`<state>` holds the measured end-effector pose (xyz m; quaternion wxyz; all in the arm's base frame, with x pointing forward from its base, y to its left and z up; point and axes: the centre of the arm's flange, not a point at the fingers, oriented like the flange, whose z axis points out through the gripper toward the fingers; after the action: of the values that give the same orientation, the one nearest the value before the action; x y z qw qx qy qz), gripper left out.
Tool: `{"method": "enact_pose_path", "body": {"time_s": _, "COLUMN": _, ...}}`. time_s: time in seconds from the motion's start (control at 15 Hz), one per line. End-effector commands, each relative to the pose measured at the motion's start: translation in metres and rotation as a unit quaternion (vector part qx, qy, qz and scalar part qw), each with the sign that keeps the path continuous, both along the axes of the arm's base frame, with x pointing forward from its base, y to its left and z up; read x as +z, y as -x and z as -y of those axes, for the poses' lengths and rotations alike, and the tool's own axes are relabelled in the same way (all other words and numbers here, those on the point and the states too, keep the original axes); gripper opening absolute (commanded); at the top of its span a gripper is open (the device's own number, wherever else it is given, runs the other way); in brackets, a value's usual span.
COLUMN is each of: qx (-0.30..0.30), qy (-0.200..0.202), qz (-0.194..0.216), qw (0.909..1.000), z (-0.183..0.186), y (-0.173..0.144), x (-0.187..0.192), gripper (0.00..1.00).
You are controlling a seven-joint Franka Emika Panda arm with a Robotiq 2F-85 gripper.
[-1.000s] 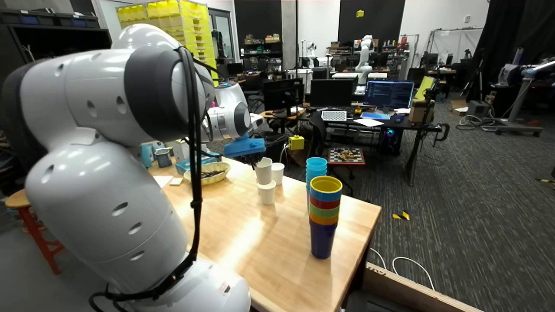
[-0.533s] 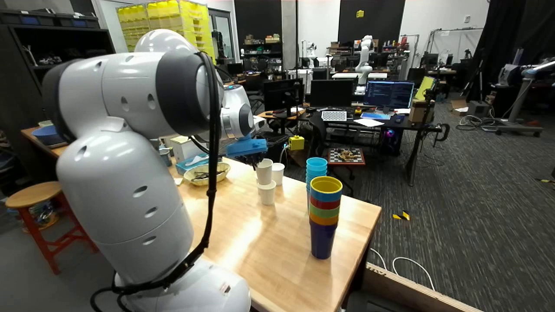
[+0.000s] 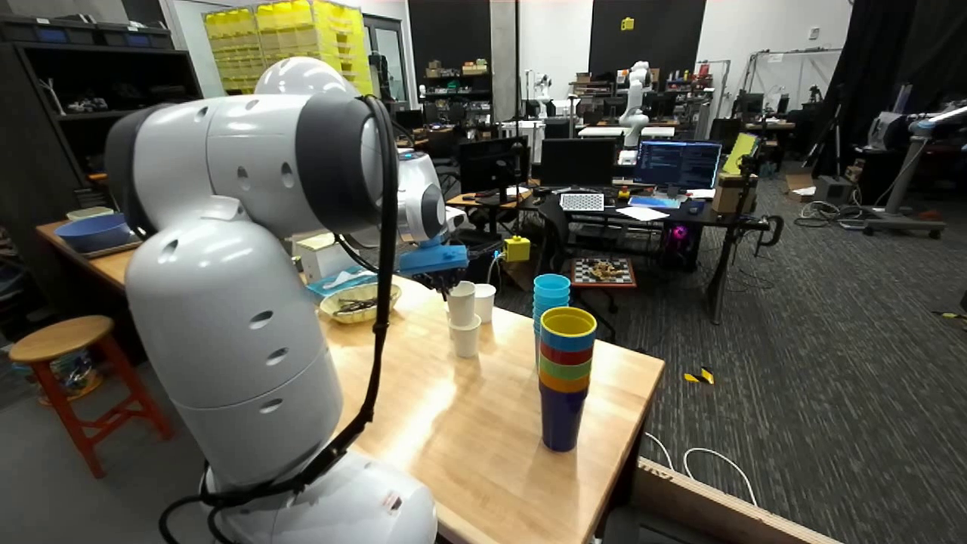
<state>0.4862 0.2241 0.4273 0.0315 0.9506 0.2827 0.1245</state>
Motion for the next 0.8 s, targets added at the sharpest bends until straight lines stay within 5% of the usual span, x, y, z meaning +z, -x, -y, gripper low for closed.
{"method": "enact_pose_path", "body": {"time_s": 0.0, "qx": -0.004, "qy": 0.006, "qz": -0.006, "qw": 1.0000, "z": 0.001, "y": -0.004, "x": 0.000, "gripper": 0.01}}
{"method": "enact_pose_path", "body": {"time_s": 0.73, "qx": -0.023, "qy": -0.001, "qz": -0.037, "qw": 0.9991, "z": 0.019, "y": -0.015, "x": -0.032, "gripper": 0.01}}
